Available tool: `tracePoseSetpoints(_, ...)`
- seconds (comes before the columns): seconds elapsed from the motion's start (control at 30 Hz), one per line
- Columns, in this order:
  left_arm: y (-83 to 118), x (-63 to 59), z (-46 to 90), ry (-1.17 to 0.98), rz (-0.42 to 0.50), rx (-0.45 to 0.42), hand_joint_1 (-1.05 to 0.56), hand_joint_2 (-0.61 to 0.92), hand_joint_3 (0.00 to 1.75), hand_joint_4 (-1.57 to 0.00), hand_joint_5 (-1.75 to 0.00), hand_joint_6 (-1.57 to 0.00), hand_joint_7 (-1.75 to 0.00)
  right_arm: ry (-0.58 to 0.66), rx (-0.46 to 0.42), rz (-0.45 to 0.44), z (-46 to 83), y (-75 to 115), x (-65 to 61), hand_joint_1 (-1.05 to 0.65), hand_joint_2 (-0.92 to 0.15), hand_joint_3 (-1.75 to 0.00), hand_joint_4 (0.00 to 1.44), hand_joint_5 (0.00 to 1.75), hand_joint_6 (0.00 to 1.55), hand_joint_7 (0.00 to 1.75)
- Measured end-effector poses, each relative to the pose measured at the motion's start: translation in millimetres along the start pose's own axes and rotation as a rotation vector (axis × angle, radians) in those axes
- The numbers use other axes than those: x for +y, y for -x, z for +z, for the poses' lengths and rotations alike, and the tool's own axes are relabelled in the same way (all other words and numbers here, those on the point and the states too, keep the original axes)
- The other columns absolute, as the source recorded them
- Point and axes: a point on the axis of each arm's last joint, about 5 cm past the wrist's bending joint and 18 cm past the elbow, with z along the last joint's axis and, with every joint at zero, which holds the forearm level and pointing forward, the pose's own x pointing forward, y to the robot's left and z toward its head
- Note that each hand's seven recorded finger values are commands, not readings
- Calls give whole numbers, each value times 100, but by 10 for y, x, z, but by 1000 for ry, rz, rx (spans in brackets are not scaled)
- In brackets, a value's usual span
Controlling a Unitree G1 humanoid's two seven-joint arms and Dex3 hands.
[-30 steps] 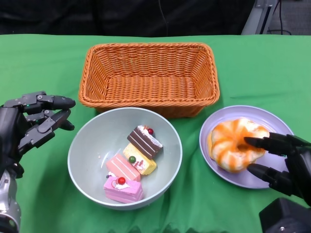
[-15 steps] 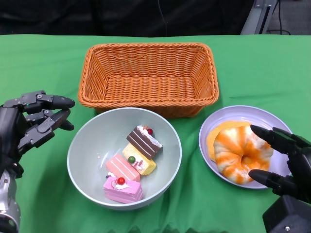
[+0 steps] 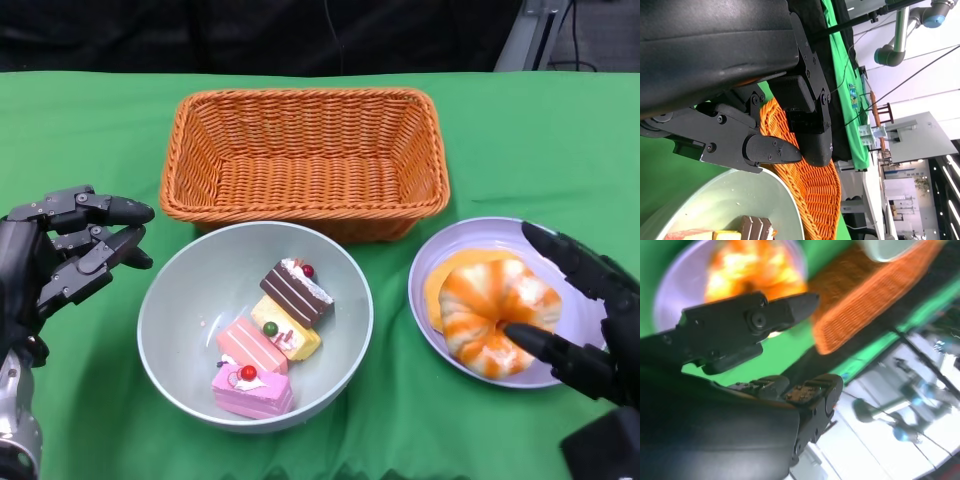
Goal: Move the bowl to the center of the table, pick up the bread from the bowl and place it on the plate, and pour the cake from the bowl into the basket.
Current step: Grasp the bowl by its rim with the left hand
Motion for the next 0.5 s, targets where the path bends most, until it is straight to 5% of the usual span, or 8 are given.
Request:
tracePoseSetpoints(0.07,0,0,0,1,-1,0,-18,92,26,-88,-117,-105,-61,-99,-30,-22,35,-40,31,-11,-87,-5,75,28,74,16)
tracePoseSetpoints(0.13,0,-1,0,0,-3,-1,-18,92,26,-87,-117,-105,-61,-173,-51,-41,61,-74,56,-9,-85,-14,77,55,81,27)
tracePoseSetpoints(0.2,-1,-2,1,-1,-5,-2,-19,92,26,-87,-118,-104,-62,-246,-69,-50,76,-89,94,-8,-68,-54,70,94,74,57)
tracePoseSetpoints(0.33,-3,-4,3,-3,-7,-4,-20,92,26,-86,-118,-104,-62,-323,-106,-43,95,-111,147,-8,-52,-90,73,125,70,101)
tracePoseSetpoints(0.5,1,-1,9,-4,-20,-18,-18,92,22,-87,-102,-105,-45,-361,-133,-39,119,-127,201,-8,-50,-103,80,144,75,124)
